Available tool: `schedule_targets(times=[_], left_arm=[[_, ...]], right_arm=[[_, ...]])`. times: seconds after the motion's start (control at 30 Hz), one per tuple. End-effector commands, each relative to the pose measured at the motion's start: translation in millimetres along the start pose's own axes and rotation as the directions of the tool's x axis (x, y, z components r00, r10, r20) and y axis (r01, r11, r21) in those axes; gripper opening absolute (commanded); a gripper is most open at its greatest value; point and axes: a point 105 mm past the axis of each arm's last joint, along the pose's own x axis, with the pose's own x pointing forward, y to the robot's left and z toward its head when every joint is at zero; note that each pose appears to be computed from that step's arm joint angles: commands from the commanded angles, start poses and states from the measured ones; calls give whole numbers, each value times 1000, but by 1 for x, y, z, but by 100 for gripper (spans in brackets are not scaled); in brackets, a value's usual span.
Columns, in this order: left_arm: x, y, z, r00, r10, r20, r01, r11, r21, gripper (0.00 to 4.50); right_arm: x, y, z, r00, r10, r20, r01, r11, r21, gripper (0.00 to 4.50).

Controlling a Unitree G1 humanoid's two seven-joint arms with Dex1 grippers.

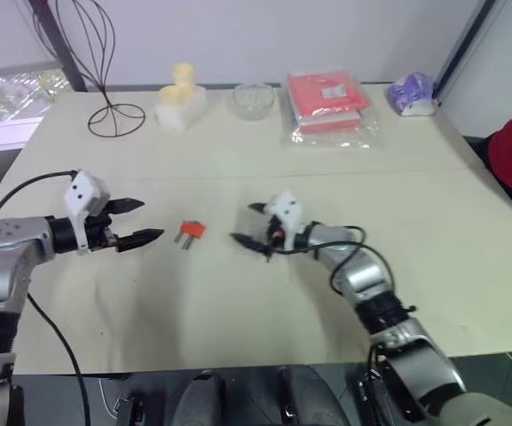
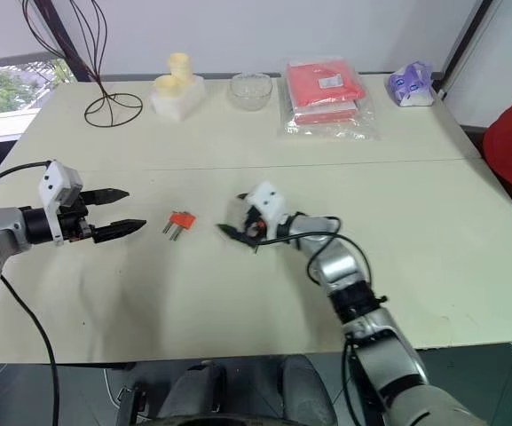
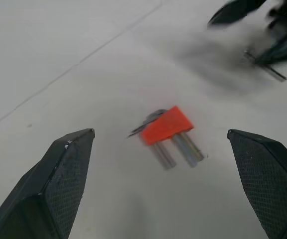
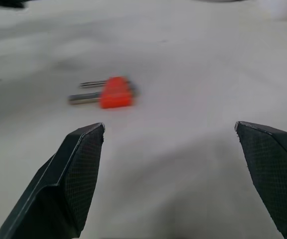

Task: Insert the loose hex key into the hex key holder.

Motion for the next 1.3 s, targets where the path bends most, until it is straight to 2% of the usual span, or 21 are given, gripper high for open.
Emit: schedule_targets(times=[0.03,0.33,0.83,0.93,1.1,1.23,1.3], left_arm=[[-2,-10,7,999,-30,16,30,1000,5,449],[-6,-24,-7,1000,22,20,-21,998,-52,449],[3,-35,-20,997,75,23,-73,994,-87,449],[3,-36,-22,996,84,21,-81,993,-87,450],[2,-35,-24,996,93,17,-91,992,-89,450],[4,-33,-25,995,94,19,-92,992,-89,450],[5,-29,-23,995,92,31,-89,991,-99,450]], right_arm=[[21,6,5,999,45,21,-43,997,-63,436],[49,16,-1,994,113,6,-112,991,-70,436],[78,31,0,989,138,-44,-141,988,-68,436],[80,34,-3,988,141,-58,-145,986,-81,348],[79,36,-7,987,145,-67,-151,985,-85,96],[74,29,-5,987,145,-70,-153,979,-134,97],[69,20,10,988,151,-33,-155,964,-217,97]])
